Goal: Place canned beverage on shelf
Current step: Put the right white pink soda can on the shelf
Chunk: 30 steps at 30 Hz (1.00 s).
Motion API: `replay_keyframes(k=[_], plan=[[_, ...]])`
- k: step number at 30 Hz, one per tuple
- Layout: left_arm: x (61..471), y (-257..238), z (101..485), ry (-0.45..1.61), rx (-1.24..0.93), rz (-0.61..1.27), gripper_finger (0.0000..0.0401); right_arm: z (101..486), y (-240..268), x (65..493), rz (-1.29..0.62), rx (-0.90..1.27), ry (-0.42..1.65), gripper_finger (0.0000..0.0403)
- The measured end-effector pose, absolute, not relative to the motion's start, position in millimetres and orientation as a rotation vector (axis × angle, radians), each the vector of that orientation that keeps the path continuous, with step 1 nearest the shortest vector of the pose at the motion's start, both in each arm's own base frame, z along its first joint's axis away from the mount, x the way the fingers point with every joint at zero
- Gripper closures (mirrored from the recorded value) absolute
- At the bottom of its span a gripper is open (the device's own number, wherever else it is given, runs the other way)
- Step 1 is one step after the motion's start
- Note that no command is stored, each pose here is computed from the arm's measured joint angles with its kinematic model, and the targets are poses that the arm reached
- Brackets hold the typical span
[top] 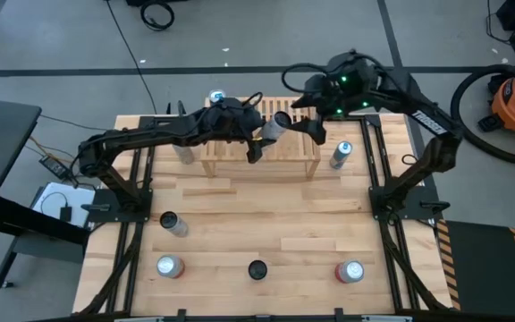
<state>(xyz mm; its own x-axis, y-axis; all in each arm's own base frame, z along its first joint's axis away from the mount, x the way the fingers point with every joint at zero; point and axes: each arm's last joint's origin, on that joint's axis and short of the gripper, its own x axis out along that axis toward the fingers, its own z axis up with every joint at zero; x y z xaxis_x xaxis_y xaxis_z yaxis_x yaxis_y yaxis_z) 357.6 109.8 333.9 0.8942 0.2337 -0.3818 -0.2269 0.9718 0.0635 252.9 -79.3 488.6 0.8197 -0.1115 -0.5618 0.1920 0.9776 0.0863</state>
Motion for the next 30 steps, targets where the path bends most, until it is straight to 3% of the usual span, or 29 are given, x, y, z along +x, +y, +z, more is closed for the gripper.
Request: replay_keyframes(k=[10, 23, 30], plan=[[331, 105, 344, 0.307, 0.043, 0.286, 0.0152, 497, -75, 239, -0.166, 0.133, 0.559, 0.0066], [297, 121, 291, 0.099, -0.005, 0.341, 0.0150, 496, -76, 241, -0.167, 0.116, 0.559, 0.0065], [288, 135, 288, 0.054, 0.043, 0.315, 0.0150, 496, -76, 241, -0.178, 0.118, 0.559, 0.0065]])
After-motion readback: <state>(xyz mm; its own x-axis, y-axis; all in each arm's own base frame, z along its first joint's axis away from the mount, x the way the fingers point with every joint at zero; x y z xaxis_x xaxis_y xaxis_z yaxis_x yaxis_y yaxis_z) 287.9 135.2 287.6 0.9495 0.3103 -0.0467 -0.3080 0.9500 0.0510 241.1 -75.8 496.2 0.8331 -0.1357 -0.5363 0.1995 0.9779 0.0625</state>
